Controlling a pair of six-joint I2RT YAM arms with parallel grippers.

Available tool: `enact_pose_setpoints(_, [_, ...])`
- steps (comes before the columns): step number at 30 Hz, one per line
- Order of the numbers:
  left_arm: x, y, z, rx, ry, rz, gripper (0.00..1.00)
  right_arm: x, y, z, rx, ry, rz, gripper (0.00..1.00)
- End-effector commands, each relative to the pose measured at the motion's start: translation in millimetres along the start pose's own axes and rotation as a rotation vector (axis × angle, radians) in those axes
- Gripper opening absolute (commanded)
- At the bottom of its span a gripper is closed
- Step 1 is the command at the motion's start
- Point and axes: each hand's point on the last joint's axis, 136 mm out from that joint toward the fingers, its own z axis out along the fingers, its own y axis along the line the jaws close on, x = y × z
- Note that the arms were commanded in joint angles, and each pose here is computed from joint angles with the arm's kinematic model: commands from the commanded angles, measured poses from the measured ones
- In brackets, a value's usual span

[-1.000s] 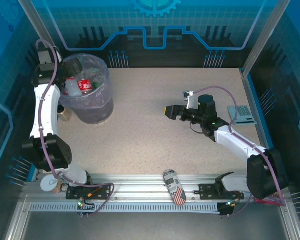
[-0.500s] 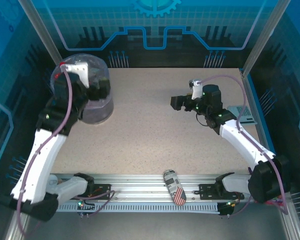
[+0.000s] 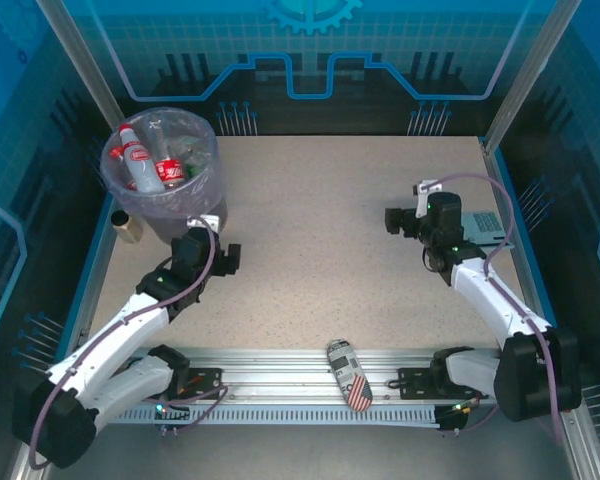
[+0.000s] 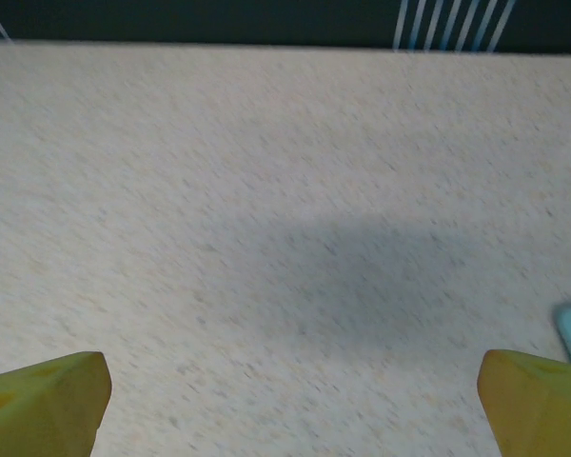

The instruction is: Put the plastic bottles in the bin

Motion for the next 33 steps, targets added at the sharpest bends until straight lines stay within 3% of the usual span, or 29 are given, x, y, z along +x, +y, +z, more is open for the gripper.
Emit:
enact_pose_setpoints(1, [-38,26,7,-0.068,-0.21,-0.151,0.99,10,-23,7,0.111,-0.02,-0.048,1.0])
enact_pose_setpoints(8, [-27,44,40,-0.081,-0.257,-0.087,0.99,47,-20,25,0.092,-0.008,-0.04,1.0])
enact_pose_setpoints(27, [-23,40,96,0.0,-0.336,-0.126,0.99,27,-16,48,0.095,-0.238,-0.105,1.0])
enact_pose_setpoints(33, [-19,35,114,0.025,-0.314,-0.121,0.99,44,-25,56,0.09,-0.259,-0.06,1.0])
